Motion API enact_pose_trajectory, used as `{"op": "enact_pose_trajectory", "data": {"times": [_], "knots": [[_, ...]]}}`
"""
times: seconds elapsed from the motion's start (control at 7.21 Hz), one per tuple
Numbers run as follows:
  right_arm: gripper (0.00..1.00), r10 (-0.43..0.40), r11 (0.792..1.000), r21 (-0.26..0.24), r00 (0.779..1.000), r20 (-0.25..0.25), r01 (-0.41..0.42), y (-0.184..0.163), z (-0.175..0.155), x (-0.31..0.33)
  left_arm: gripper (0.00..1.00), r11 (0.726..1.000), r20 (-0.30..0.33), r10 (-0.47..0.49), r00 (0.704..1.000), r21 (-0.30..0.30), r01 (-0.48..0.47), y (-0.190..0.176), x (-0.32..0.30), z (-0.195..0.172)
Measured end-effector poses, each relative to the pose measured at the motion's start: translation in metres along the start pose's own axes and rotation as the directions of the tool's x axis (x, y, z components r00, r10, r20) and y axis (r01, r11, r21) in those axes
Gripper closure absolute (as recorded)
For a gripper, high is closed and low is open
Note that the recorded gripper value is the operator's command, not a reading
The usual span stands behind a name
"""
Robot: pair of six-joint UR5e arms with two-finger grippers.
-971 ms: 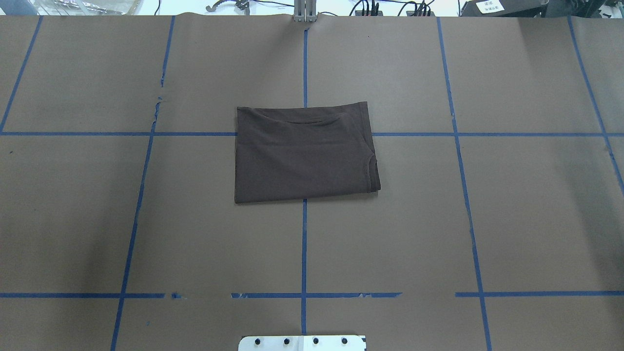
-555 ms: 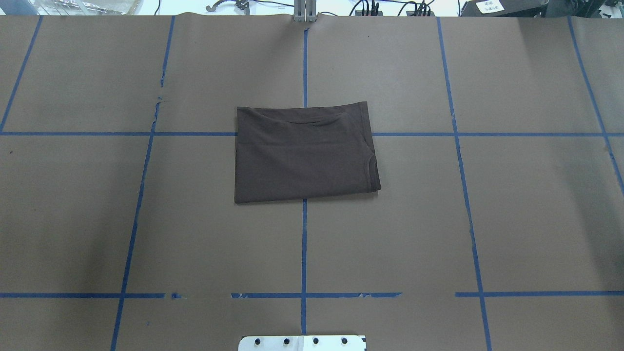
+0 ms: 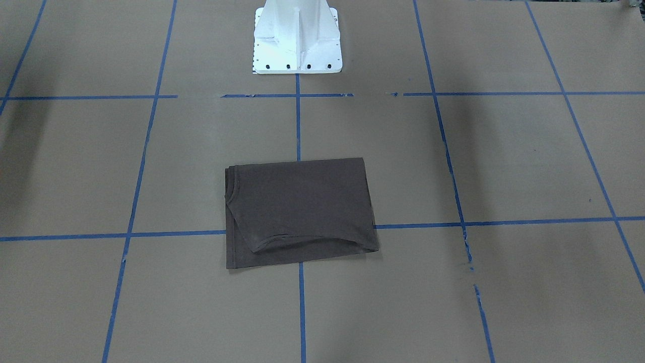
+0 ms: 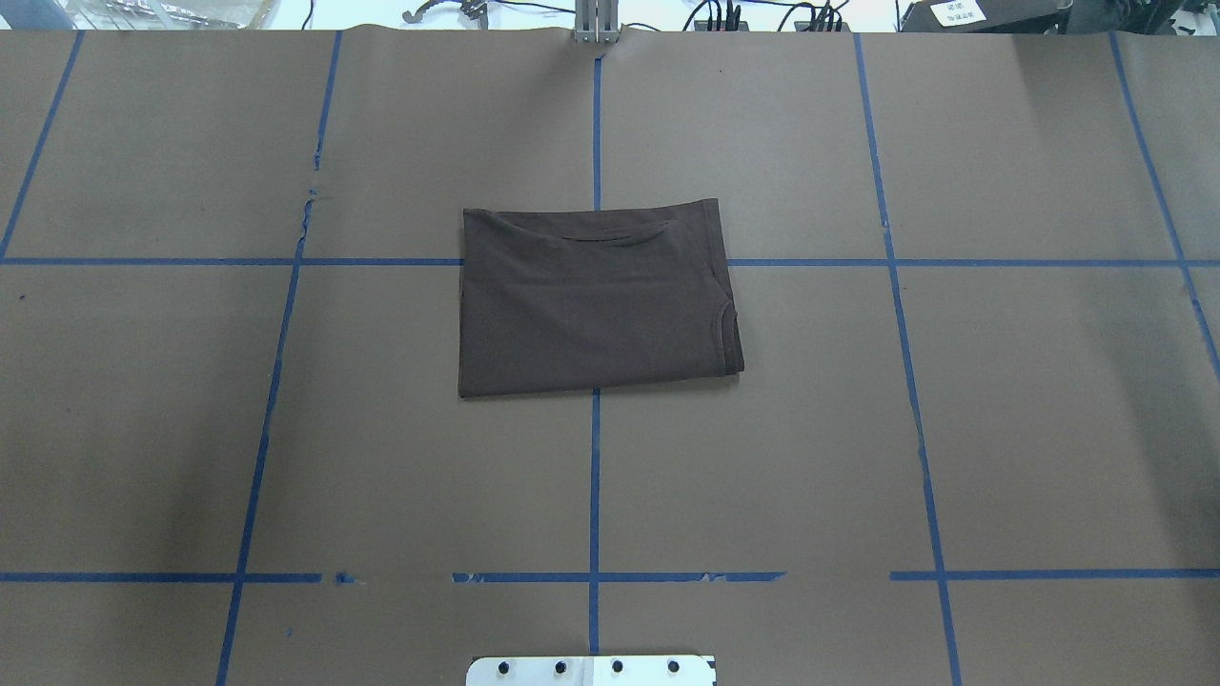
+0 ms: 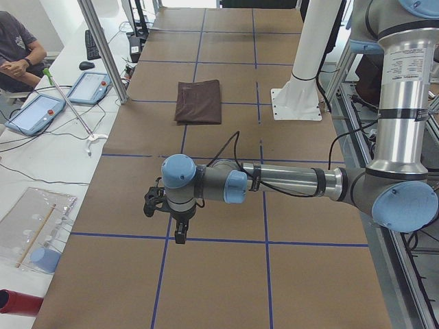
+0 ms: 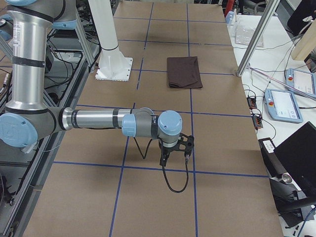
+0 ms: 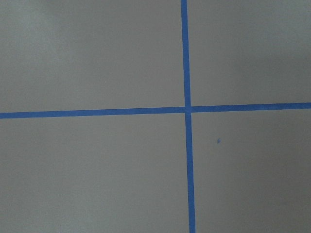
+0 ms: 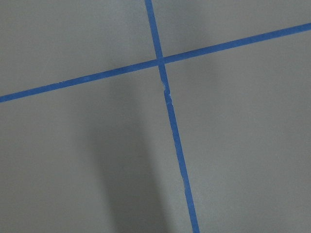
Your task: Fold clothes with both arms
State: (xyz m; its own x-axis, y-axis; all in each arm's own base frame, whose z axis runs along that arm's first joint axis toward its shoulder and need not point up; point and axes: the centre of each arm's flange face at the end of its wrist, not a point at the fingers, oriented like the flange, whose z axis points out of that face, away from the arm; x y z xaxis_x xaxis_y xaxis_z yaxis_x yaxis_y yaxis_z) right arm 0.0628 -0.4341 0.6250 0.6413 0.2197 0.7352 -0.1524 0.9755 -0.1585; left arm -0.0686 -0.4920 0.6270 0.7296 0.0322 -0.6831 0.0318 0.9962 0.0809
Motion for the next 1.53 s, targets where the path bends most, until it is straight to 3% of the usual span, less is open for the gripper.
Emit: {"op": "enact_pose_trajectory", "data": {"times": [0.42, 0.83, 0.97, 1.53], "knots": [[0.0, -0.011, 1.0, 0.003, 1.0, -0.007, 0.011, 0.0002, 0.0, 0.0008, 0.0, 1.0, 0.0, 0.0, 1.0, -0.001, 0.0, -0.0001, -0.0003, 0.0003], [0.0, -0.05, 0.998, 0.027, 0.994, -0.098, 0.053, -0.0023, -0.0033, 0.0066, 0.0, 1.0, 0.0, 0.002, 1.0, 0.0, -0.002, 0.0, 0.0001, -0.0002], [0.0, -0.069, 0.997, 0.028, 0.992, -0.108, 0.073, -0.0026, -0.0036, 0.0072, 0.0, 1.0, 0.0, 0.002, 1.0, 0.001, -0.002, -0.0001, 0.0006, -0.0006], [0.0, -0.083, 0.996, 0.026, 0.991, -0.104, 0.086, -0.0027, -0.0038, 0.0065, 0.0, 1.0, 0.001, 0.004, 1.0, 0.003, -0.004, -0.0014, 0.0019, -0.0017]]}}
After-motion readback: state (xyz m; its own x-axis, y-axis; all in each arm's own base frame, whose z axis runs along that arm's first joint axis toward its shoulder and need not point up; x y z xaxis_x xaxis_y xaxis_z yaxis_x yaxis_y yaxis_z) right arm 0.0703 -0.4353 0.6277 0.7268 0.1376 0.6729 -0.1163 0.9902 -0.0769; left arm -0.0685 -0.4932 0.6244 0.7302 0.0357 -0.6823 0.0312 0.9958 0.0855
